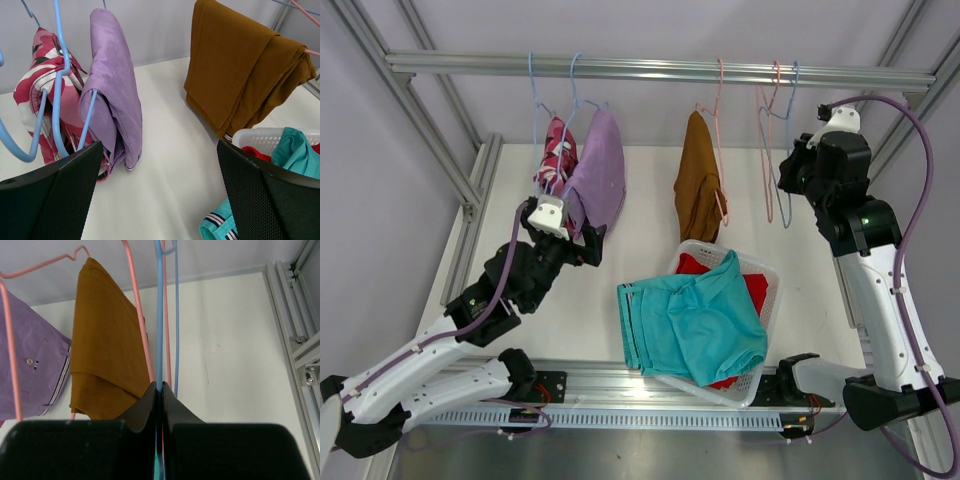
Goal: Remove the trousers from the hanger
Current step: Place the hanger at the clothesline, then pick up the hanger from the clothesline.
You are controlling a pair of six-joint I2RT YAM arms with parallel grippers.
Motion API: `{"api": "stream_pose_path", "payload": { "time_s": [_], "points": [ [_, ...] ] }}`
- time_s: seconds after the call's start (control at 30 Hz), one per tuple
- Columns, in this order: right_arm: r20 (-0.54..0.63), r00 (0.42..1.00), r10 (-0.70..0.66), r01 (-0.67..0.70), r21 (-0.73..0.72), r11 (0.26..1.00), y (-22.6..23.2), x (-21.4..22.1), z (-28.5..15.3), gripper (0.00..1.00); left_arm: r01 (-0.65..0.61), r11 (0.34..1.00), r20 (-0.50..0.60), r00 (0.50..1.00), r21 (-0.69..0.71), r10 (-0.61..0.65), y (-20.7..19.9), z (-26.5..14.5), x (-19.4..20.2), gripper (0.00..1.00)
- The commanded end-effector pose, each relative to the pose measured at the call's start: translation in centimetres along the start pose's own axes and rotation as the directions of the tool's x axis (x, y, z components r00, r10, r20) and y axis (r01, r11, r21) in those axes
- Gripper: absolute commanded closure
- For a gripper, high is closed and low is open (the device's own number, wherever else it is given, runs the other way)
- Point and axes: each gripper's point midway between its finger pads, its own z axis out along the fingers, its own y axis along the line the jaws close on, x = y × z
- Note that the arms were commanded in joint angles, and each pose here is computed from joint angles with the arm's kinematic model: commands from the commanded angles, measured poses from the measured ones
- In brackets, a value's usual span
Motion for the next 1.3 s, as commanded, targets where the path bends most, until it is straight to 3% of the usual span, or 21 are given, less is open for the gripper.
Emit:
{"api": "stream_pose_path", "payload": {
  "time_s": [0.0, 0.07, 0.13, 0.17, 0.33, 0.53, 0.77, 1.0, 1.27],
  "points": [
    [0.040, 0.999, 0.030, -0.030, -0.007, 1.000, -0.1, -0.8, -0.3, 0.98, 0.003, 1.000, 0.024, 1.000, 0.010, -0.003, -0.1, 0.1, -0.7, 0.01],
    [0.033, 0.999, 0.037, -0.037, -0.013, 0.999, 0.0, -0.5, -0.6, 0.80, 0.003, 1.000, 0.024, 1.000, 0.012, -0.003, -0.1, 0.1, -0.7, 0.01],
    [0.031, 0.999, 0.042, -0.041, -0.026, 0.999, 0.1, -0.3, -1.0, 0.71, 0.002, 1.000, 0.023, 1.000, 0.013, -0.002, -0.1, 0.1, -0.7, 0.01],
    [0.030, 0.999, 0.042, -0.041, -0.025, 0.999, 0.0, -0.2, -1.1, 0.56, 0.004, 1.000, 0.026, 1.000, 0.014, -0.004, -0.1, 0.0, -0.8, 0.01],
    [0.033, 0.998, 0.044, -0.043, -0.026, 0.999, -0.2, -0.4, -2.3, 0.42, 0.003, 1.000, 0.026, 1.000, 0.012, -0.003, 0.0, 0.0, -0.9, 0.01],
    [0.136, 0.988, 0.075, -0.067, -0.068, 0.995, 0.4, -4.5, -5.9, 0.37, -0.005, 1.000, 0.022, 1.000, 0.006, 0.005, 0.0, 0.1, -0.6, 0.01],
    [0.230, 0.969, 0.094, -0.037, -0.240, 0.970, 3.7, -9.2, -9.0, 0.33, -0.012, 1.000, 0.022, 1.000, -0.001, 0.012, 0.2, 0.2, -0.7, 0.01],
    [0.193, 0.977, 0.094, -0.002, -0.430, 0.903, 9.2, -10.2, -8.2, 0.34, -0.027, 1.000, 0.013, 1.000, -0.012, 0.027, 0.2, 0.4, -0.3, 0.01],
    [0.047, 0.998, 0.038, -0.009, -0.511, 0.860, 13.5, -6.6, -3.8, 0.34, -0.031, 0.999, 0.017, 0.999, -0.012, 0.031, 0.3, 0.4, -0.4, 0.00]
  ]
}}
